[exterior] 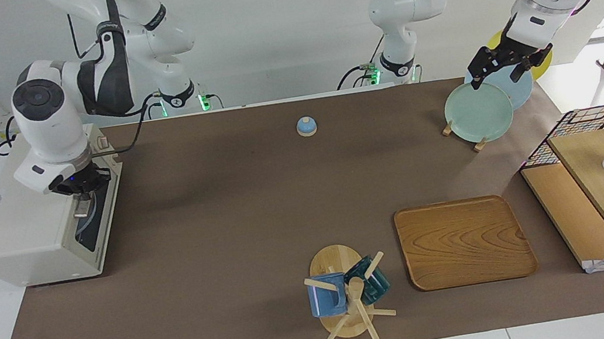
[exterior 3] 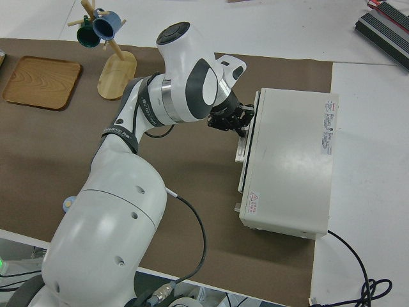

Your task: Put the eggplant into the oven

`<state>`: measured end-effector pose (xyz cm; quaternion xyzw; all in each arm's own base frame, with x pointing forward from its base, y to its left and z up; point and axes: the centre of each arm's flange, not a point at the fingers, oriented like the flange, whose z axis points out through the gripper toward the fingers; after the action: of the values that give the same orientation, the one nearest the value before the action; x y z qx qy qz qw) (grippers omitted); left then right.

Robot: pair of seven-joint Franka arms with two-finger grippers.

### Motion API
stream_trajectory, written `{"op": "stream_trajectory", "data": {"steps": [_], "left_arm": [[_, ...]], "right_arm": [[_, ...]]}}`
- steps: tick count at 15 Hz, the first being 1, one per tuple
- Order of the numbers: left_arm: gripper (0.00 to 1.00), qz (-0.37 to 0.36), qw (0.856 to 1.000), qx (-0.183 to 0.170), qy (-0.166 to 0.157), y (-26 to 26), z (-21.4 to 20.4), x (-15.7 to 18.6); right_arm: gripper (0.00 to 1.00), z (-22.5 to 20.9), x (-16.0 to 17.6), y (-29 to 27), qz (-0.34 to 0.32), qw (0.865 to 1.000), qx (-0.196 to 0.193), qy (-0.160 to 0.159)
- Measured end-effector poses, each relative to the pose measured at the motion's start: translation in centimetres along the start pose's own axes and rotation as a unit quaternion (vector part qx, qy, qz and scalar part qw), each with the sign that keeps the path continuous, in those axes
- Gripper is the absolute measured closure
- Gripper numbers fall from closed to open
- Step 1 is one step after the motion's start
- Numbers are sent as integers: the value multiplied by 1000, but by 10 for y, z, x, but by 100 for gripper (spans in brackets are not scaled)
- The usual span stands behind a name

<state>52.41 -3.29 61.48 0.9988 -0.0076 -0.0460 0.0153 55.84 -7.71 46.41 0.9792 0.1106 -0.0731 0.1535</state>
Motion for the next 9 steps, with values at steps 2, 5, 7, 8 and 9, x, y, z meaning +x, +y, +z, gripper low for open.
{"op": "stream_trajectory", "data": {"steps": [2,5,7,8,9], "left_arm": [[0,0,1000,0,0,0,0,0],[0,0,1000,0,0,0,0,0],[0,0,1000,0,0,0,0,0],[0,0,1000,0,0,0,0,0],[0,0,1000,0,0,0,0,0]], "right_arm": [[98,-3,0,0,0,1000,0,-3],[93,-30,-1,7,16,1000,18,-3],[89,-58,-2,10,30,998,51,9],[85,-70,-2,9,34,997,72,17],[76,-81,-1,4,35,995,90,27]]}}
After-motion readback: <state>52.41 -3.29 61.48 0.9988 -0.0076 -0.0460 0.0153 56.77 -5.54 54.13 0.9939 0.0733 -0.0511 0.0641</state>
